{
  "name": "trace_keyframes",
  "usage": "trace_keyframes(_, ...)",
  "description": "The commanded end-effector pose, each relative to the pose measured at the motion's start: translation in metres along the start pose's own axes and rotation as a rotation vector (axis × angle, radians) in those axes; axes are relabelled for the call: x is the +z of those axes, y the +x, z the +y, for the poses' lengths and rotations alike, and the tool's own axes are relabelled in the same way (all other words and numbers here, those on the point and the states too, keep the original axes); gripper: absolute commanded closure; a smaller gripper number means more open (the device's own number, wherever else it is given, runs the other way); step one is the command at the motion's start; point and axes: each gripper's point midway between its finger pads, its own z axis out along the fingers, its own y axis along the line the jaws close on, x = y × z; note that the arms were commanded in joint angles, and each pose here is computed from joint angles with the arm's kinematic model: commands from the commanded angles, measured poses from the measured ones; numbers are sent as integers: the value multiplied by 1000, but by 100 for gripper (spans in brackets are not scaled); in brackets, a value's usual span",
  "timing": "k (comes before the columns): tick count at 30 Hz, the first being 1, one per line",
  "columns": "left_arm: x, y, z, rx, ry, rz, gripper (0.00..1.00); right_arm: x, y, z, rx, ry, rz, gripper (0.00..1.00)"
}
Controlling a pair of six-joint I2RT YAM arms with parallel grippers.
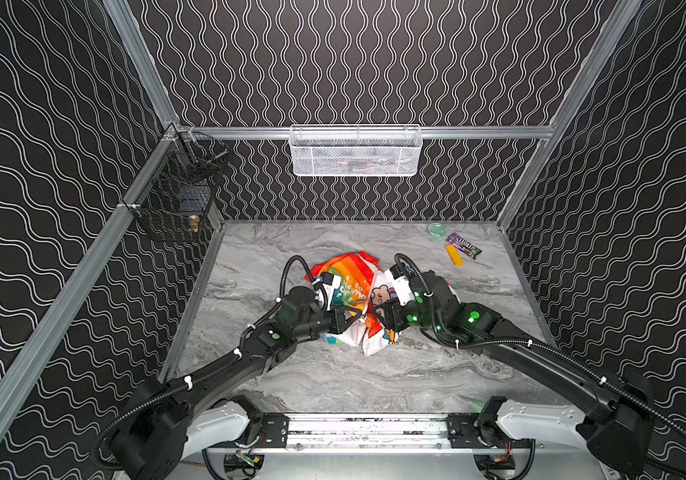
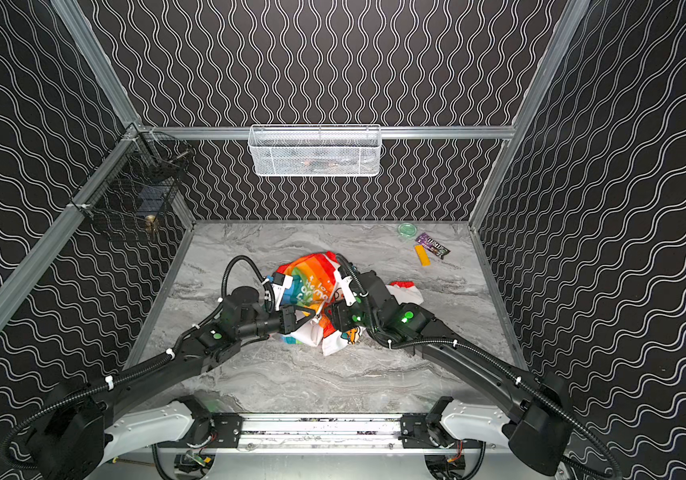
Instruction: Zip up the jacket
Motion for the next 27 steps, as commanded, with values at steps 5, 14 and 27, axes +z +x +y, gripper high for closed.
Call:
trace_keyframes(5,-3,-4,-6,-31,7,3,100,1,8,19,-127,60,24,33)
trace_keyframes(14,-5,-5,-10,-36,11,12,100,12,15,36,-208,89,55,37)
trace_keyframes(27,-5,-4,-7,-40,8,10,100,-1,-15,15,-132,264,-91,1)
